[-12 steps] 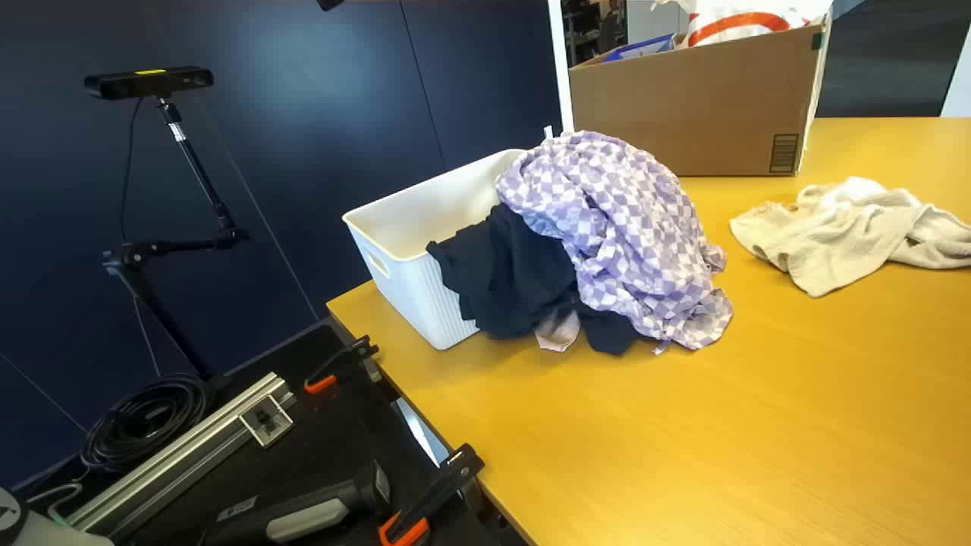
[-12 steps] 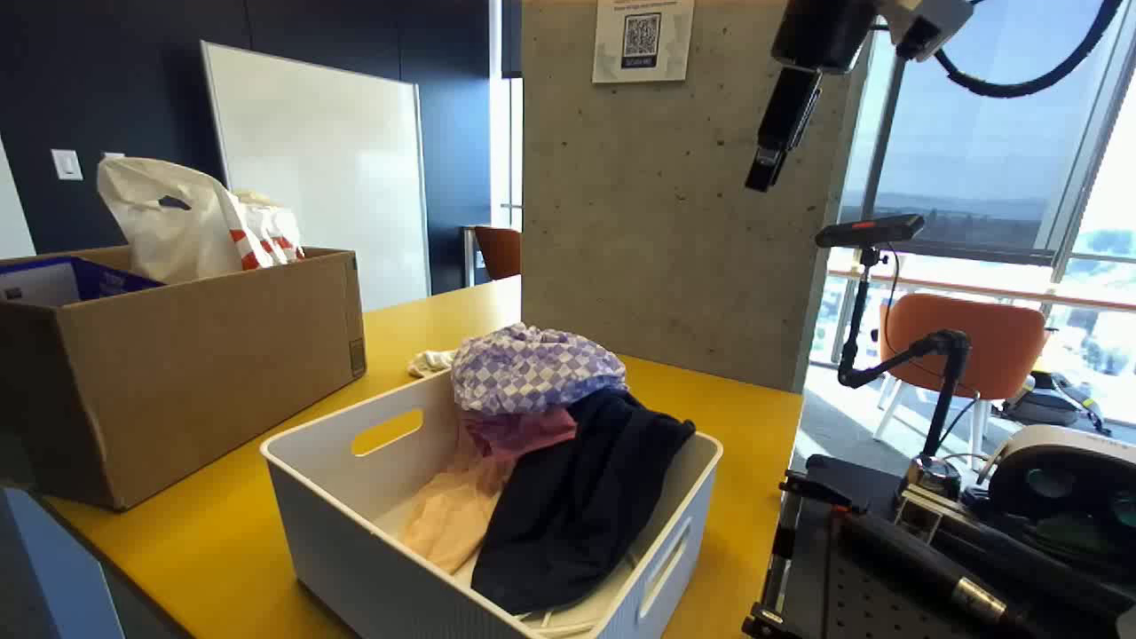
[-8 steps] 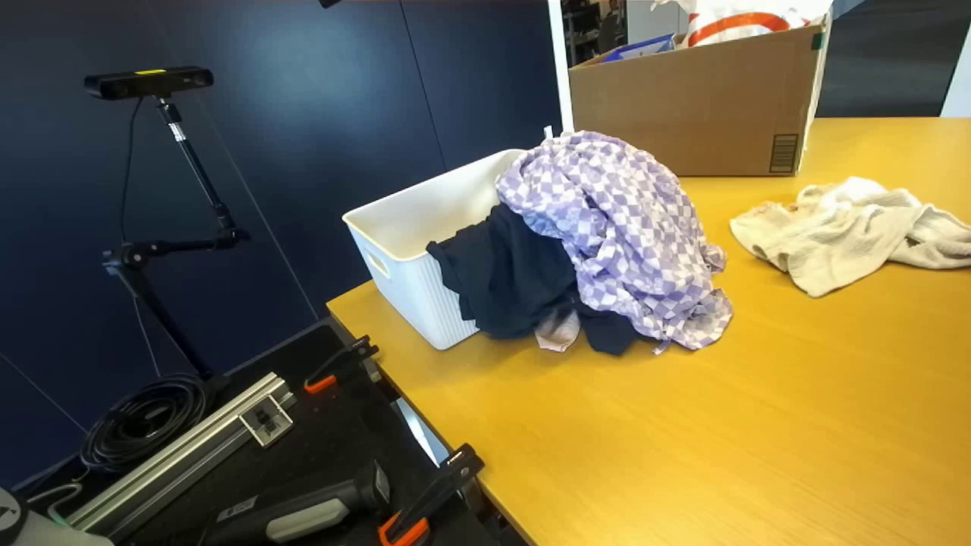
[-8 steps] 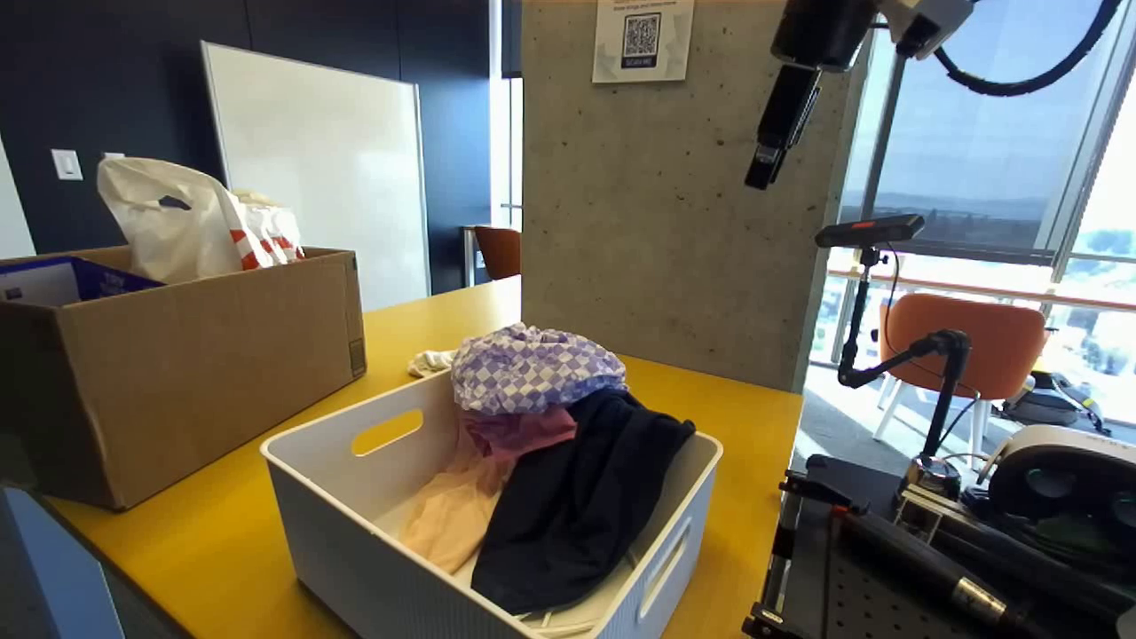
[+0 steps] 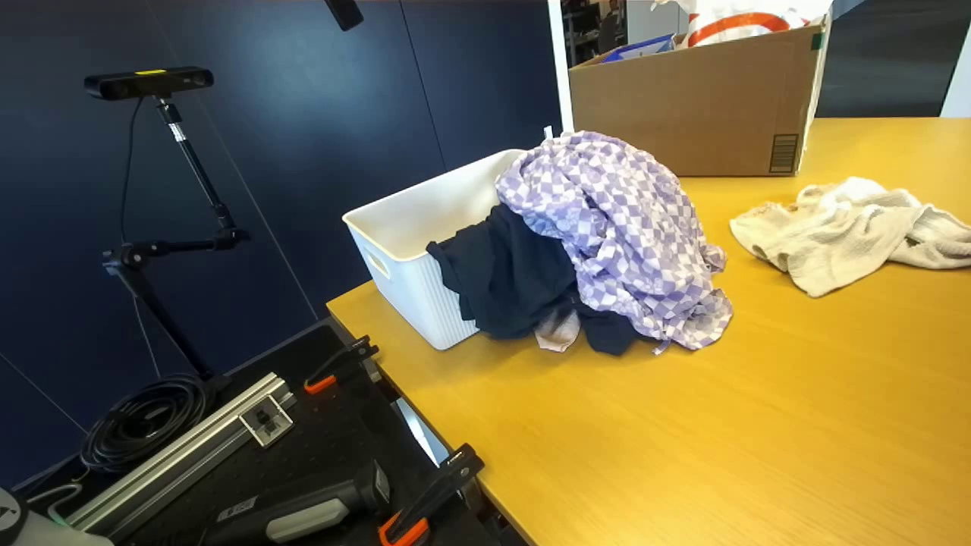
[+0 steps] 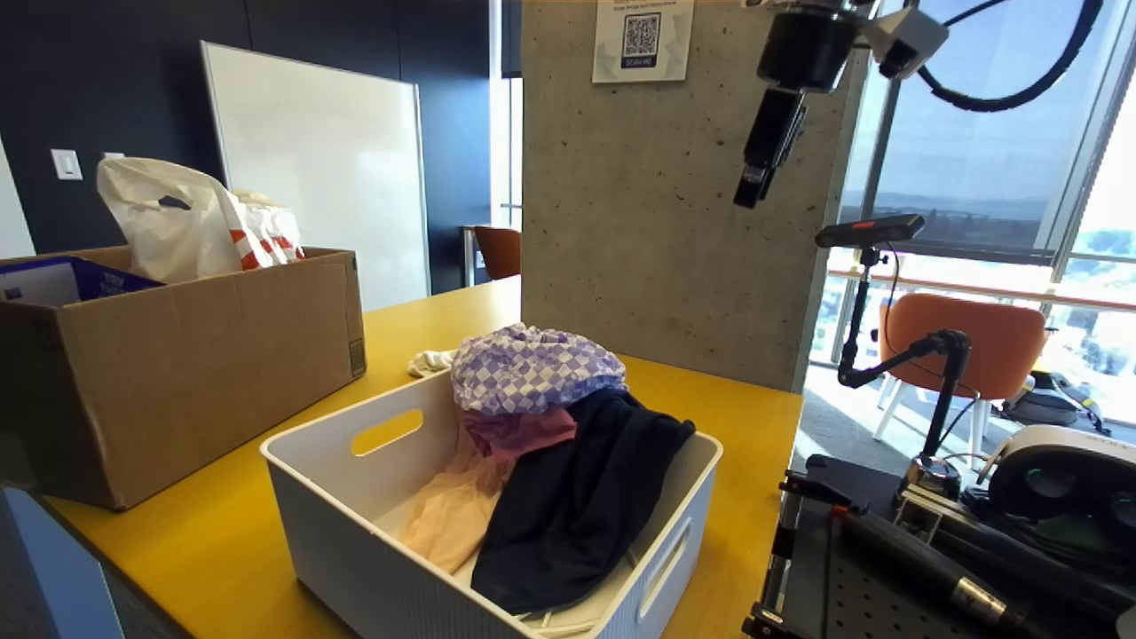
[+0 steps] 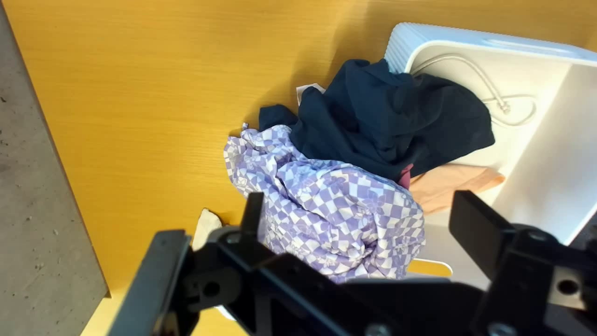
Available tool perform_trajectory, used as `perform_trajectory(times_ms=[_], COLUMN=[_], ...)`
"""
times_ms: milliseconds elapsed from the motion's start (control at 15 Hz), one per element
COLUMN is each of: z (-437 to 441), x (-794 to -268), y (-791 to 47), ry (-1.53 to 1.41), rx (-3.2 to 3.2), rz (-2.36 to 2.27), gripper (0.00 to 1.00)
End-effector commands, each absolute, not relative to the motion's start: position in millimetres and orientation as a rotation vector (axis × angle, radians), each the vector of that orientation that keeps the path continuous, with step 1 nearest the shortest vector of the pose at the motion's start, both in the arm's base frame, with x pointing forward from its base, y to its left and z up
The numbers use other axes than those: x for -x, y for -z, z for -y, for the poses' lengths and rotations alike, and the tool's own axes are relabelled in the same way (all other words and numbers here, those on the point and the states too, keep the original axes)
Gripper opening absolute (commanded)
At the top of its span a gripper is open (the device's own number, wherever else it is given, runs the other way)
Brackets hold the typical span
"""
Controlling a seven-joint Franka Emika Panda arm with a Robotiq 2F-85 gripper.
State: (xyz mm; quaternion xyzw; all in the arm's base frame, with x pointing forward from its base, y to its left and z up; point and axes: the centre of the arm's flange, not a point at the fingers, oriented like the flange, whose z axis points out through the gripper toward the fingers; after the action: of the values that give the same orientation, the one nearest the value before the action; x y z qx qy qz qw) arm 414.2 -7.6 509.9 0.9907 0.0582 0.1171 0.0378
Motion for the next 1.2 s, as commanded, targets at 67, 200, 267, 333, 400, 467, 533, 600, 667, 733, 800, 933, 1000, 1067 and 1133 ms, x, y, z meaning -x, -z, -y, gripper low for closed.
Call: perform_trajectory(times_ms=[67, 200, 267, 333, 400, 467, 533, 600, 667, 733, 800, 933, 1000, 1067, 1133], z=[23.6, 17.6, 9.1, -3.7, -16.2, -30.1, -41.1, -51.7, -61.9, -71.4, -77.4, -90.3, -98.6, -104.8, -113.6], x=[-475.2, -503.3, -518.3, -532.7, -545.1, -556.7, -568.5, -579.9, -589.1, -599.6, -606.4, -621.1, -623.7, -626.8, -627.1], y=[-455.7, -432.5, -422.2, -416.8, -411.8, -406.7, -400.9, -394.3, -387.5, -376.3, -370.4, -352.9, -347.0, -342.5, -339.6], ry=[-0.349, -0.346, -0.349, -0.333, -0.307, -0.28, -0.269, -0.255, -0.24, -0.219, -0.193, -0.122, -0.097, -0.077, -0.055], rx=[-3.037, -3.017, -2.993, -2.963, -2.936, -2.915, -2.897, -2.893, -2.892, -2.889, -2.888, -2.9, -2.892, -2.888, -2.879], rz=[-0.192, -0.222, -0.24, -0.262, -0.288, -0.315, -0.341, -0.366, -0.389, -0.415, -0.432, -0.461, -0.48, -0.496, -0.508], gripper=[1.0, 1.0, 1.0, 1.0, 1.0, 1.0, 1.0, 1.0, 1.0, 1.0, 1.0, 1.0, 1.0, 1.0, 1.0])
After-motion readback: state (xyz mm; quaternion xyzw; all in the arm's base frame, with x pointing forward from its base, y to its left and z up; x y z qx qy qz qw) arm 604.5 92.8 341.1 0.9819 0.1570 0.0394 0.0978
